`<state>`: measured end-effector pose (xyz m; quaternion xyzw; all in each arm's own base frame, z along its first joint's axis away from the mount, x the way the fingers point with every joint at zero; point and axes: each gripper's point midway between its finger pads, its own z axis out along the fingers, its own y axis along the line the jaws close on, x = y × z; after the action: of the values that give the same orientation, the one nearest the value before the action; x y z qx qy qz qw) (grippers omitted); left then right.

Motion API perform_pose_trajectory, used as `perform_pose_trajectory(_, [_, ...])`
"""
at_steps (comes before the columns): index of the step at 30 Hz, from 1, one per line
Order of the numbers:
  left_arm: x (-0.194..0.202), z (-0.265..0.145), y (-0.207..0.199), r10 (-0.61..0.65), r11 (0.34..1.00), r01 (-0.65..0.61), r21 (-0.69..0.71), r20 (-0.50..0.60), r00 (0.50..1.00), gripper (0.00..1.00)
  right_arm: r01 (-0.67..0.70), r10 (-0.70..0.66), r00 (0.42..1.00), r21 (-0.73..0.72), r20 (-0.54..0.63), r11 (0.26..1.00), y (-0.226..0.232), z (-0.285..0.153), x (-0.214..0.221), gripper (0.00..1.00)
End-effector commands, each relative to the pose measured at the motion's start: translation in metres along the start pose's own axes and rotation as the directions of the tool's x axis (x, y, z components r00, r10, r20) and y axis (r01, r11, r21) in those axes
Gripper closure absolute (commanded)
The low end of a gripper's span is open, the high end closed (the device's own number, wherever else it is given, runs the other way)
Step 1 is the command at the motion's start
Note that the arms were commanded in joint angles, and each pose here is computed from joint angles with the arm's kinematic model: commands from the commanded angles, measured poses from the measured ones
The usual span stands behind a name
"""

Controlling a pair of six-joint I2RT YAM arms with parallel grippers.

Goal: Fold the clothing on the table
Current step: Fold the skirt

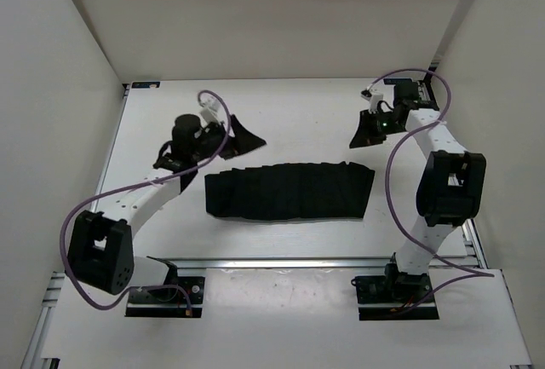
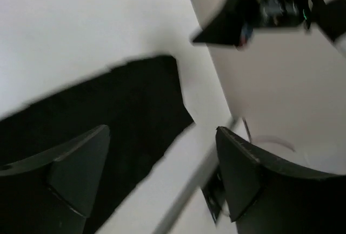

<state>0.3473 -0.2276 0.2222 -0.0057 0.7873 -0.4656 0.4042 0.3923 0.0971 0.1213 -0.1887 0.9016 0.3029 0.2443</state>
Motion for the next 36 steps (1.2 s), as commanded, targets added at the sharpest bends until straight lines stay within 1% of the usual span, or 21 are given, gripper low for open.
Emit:
perform_pose_trajectory(1, [0.106, -0.011, -0.023, -0.13, 0.966, 0.201, 0.162, -0.369, 0.92, 0.12, 0.051, -0.059, 0.998, -0.329, -0.013, 0.943, 0.08, 0.005, 0.02, 1.0])
perform_pose_trajectory(2, [0.127, -0.017, -0.018, -0.183, 0.954, 0.265, 0.139, -0.426, 0.886, 0.19, 0.061, -0.075, 0.997, -0.365, -0.026, 0.929, 0.089, 0.011, 0.03, 1.0])
perform_pose_trajectory(3, [0.135, -0.022, -0.019, -0.189, 0.946, 0.284, 0.155, -0.446, 0.875, 0.32, 0.076, -0.096, 0.995, -0.365, -0.036, 0.928, 0.089, 0.015, 0.038, 1.0])
perform_pose_trajectory(4, [0.148, -0.026, -0.011, -0.213, 0.945, 0.303, 0.123, -0.471, 0.856, 0.39, 0.082, -0.112, 0.992, -0.371, -0.059, 0.925, 0.095, 0.021, 0.046, 1.0])
perform_pose_trajectory(5, [0.158, -0.03, 0.002, -0.224, 0.951, 0.299, 0.082, -0.483, 0.846, 0.55, 0.095, -0.132, 0.988, -0.363, -0.078, 0.927, 0.095, 0.028, 0.057, 1.0])
perform_pose_trajectory(6, [0.159, -0.031, 0.009, -0.196, 0.961, 0.266, 0.082, -0.476, 0.857, 0.62, 0.099, -0.137, 0.987, -0.36, -0.08, 0.928, 0.093, 0.032, 0.061, 1.0])
perform_pose_trajectory(7, [0.166, -0.032, 0.022, -0.212, 0.965, 0.26, 0.036, -0.477, 0.853, 0.69, 0.099, -0.138, 0.986, -0.351, -0.089, 0.931, 0.092, 0.037, 0.068, 1.0])
perform_pose_trajectory(9, [0.169, -0.032, 0.047, -0.2, 0.976, 0.215, -0.019, -0.453, 0.868, 0.81, 0.077, -0.115, 0.989, -0.329, -0.095, 0.941, 0.087, 0.044, 0.072, 1.0])
perform_pose_trajectory(11, [0.169, -0.027, 0.073, -0.219, 0.976, 0.196, -0.097, -0.424, 0.879, 0.81, 0.056, -0.093, 0.989, -0.285, -0.117, 0.957, 0.077, 0.054, 0.08, 1.0])
perform_pose_trajectory(14, [0.163, -0.022, 0.105, -0.302, 0.951, 0.256, -0.171, -0.348, 0.888, 0.81, 0.016, -0.064, 0.971, -0.205, -0.23, 0.979, 0.064, 0.07, 0.101, 1.0])
perform_pose_trajectory(15, [0.162, -0.02, 0.107, -0.319, 0.946, 0.279, -0.165, -0.331, 0.888, 0.81, 0.004, -0.061, 0.96, -0.205, -0.272, 0.979, 0.064, 0.078, 0.11, 1.0])
perform_pose_trajectory(16, [0.169, -0.021, 0.116, -0.362, 0.929, 0.312, -0.197, -0.331, 0.871, 0.8, -0.051, -0.015, 0.943, -0.187, -0.333, 0.981, 0.057, 0.081, 0.123, 1.0])
perform_pose_trajectory(19, [0.178, -0.016, 0.133, -0.414, 0.905, 0.346, -0.248, -0.323, 0.851, 0.82, -0.168, 0.066, 0.897, -0.199, -0.437, 0.966, 0.059, 0.086, 0.133, 1.0])
perform_pose_trajectory(22, [0.195, -0.016, 0.139, -0.467, 0.879, 0.382, -0.286, -0.353, 0.811, 0.86, -0.293, 0.174, 0.862, -0.189, -0.477, 0.937, 0.052, 0.085, 0.13, 1.0])
perform_pose_trajectory(24, [0.194, -0.014, 0.138, -0.454, 0.884, 0.367, -0.288, -0.353, 0.818, 0.87, -0.329, 0.217, 0.86, -0.178, -0.461, 0.927, 0.045, 0.082, 0.123, 1.0])
perform_pose_trajectory(26, [0.181, -0.013, 0.135, -0.405, 0.906, 0.327, -0.269, -0.324, 0.855, 0.87, -0.281, 0.186, 0.896, -0.191, -0.404, 0.941, 0.043, 0.077, 0.108, 1.0])
perform_pose_trajectory(27, [0.167, -0.011, 0.13, -0.376, 0.917, 0.309, -0.252, -0.29, 0.88, 0.87, -0.273, 0.181, 0.904, -0.197, -0.388, 0.942, 0.043, 0.074, 0.104, 1.0])
perform_pose_trajectory(30, [0.126, -0.016, 0.117, -0.309, 0.94, 0.269, -0.212, -0.185, 0.933, 0.86, -0.209, 0.137, 0.955, -0.268, -0.262, 0.941, 0.052, 0.055, 0.072, 1.0])
perform_pose_trajectory(32, [0.094, -0.025, 0.112, -0.279, 0.945, 0.256, -0.202, -0.091, 0.956, 0.85, -0.125, 0.077, 0.982, -0.293, -0.172, 0.948, 0.062, 0.036, 0.046, 1.0])
perform_pose_trajectory(33, [0.073, -0.029, 0.101, -0.247, 0.954, 0.235, -0.185, -0.044, 0.968, 0.85, -0.087, 0.041, 0.988, -0.313, -0.15, 0.946, 0.067, 0.029, 0.037, 1.0])
perform_pose_trajectory(36, [0.031, -0.034, 0.068, -0.13, 0.98, 0.136, -0.142, 0.053, 0.99, 0.82, 0.008, -0.055, 0.992, -0.388, -0.112, 0.921, 0.088, 0.018, 0.013, 1.0])
